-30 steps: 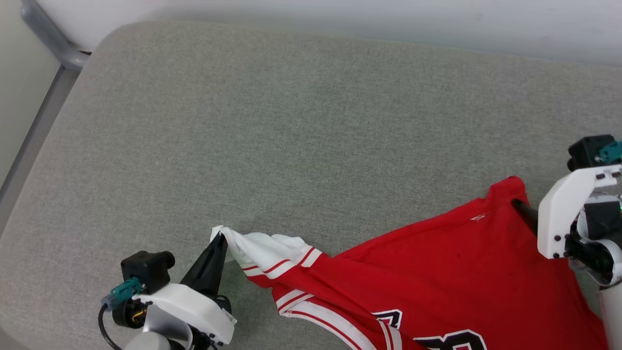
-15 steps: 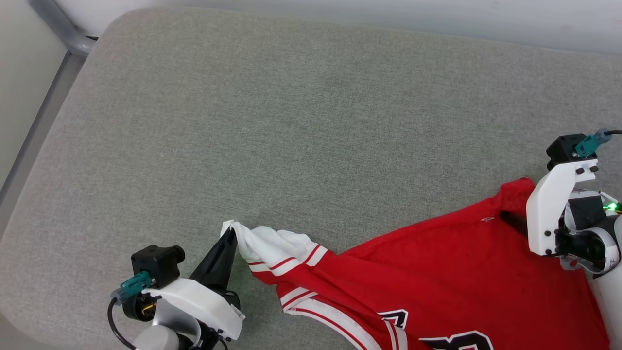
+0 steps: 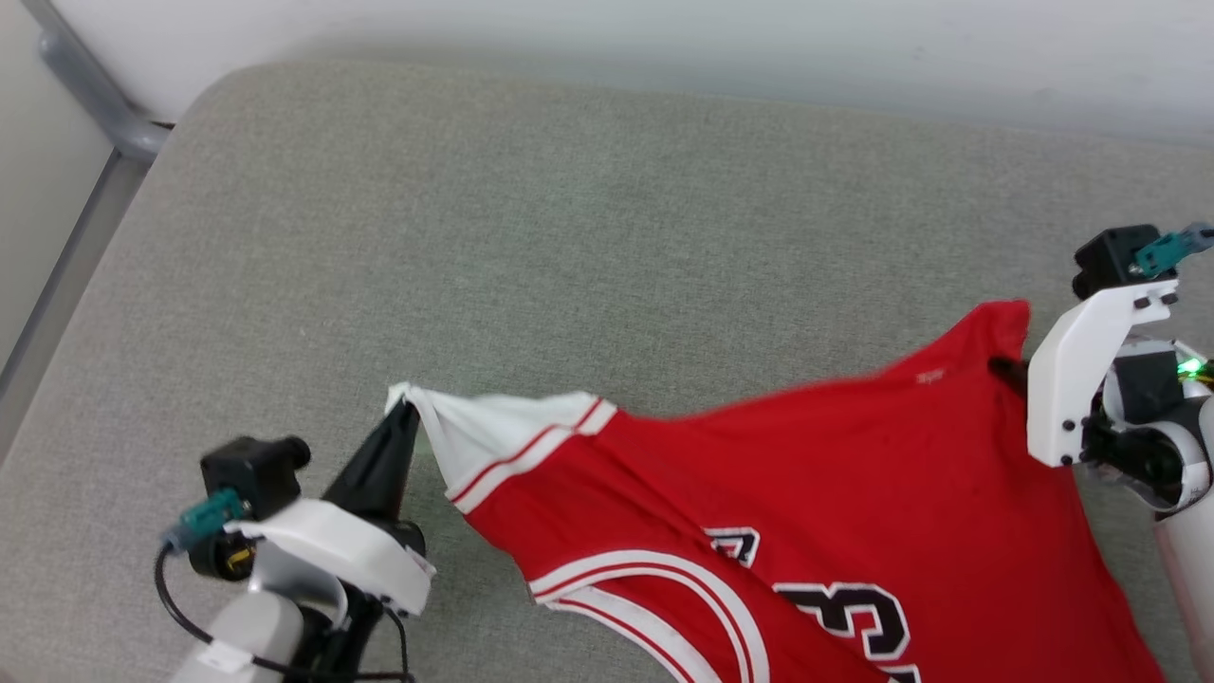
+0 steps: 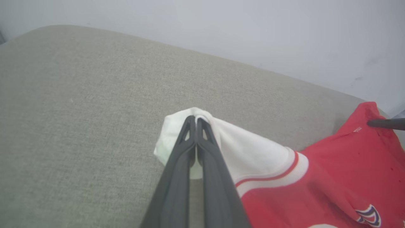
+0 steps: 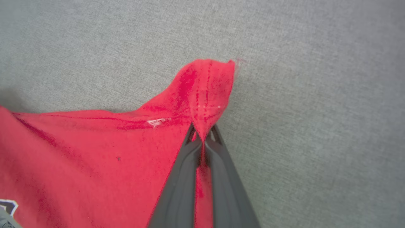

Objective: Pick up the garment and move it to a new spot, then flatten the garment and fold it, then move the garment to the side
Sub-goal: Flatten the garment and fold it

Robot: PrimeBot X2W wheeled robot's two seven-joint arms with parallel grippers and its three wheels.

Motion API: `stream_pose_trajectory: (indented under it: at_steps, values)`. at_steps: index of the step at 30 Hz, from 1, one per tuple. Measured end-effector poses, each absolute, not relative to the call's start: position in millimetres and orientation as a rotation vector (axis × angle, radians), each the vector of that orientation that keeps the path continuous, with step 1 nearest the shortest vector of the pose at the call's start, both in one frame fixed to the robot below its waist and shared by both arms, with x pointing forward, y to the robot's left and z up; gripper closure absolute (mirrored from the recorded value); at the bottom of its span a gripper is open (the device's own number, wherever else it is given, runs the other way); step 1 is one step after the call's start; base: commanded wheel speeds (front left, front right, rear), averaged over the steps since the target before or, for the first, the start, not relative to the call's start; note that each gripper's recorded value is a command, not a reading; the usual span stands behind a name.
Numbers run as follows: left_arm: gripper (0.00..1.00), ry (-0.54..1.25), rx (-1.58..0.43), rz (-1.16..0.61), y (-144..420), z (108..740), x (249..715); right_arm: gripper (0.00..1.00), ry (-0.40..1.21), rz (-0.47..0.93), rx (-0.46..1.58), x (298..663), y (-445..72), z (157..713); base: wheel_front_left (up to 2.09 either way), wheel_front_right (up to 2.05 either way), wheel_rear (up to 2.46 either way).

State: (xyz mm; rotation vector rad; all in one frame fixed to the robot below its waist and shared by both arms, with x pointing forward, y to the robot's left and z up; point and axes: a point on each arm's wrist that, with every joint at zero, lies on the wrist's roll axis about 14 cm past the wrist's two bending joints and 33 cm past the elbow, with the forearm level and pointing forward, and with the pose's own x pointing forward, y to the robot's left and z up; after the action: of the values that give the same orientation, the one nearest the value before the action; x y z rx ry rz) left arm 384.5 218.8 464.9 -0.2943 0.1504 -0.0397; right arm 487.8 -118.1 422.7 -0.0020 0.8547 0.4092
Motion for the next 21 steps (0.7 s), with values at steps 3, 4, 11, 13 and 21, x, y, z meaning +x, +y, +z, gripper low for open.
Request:
stream_pose_trajectory:
  at_steps: [3,4,11,13,21]
  values:
    - [1.00,0.086,-0.264,-0.056,224,489,401,1.00,0.767,0.376,-0.005,497,-128,445,0.00,0.00,0.00]
    - [1.00,0.059,-0.252,-0.064,225,500,409,1.00,0.733,0.356,-0.014,502,-134,453,0.00,0.00,0.00]
    - [1.00,-0.107,-0.160,-0.149,221,579,465,1.00,0.542,0.252,-0.024,527,-159,506,0.00,0.00,0.00]
    - [1.00,-0.140,-0.140,-0.171,217,599,481,1.00,0.481,0.224,-0.033,537,-165,524,0.00,0.00,0.00]
    - [1.00,-0.245,-0.069,-0.187,215,660,538,1.00,0.251,0.137,-0.063,579,-181,591,0.00,0.00,0.00]
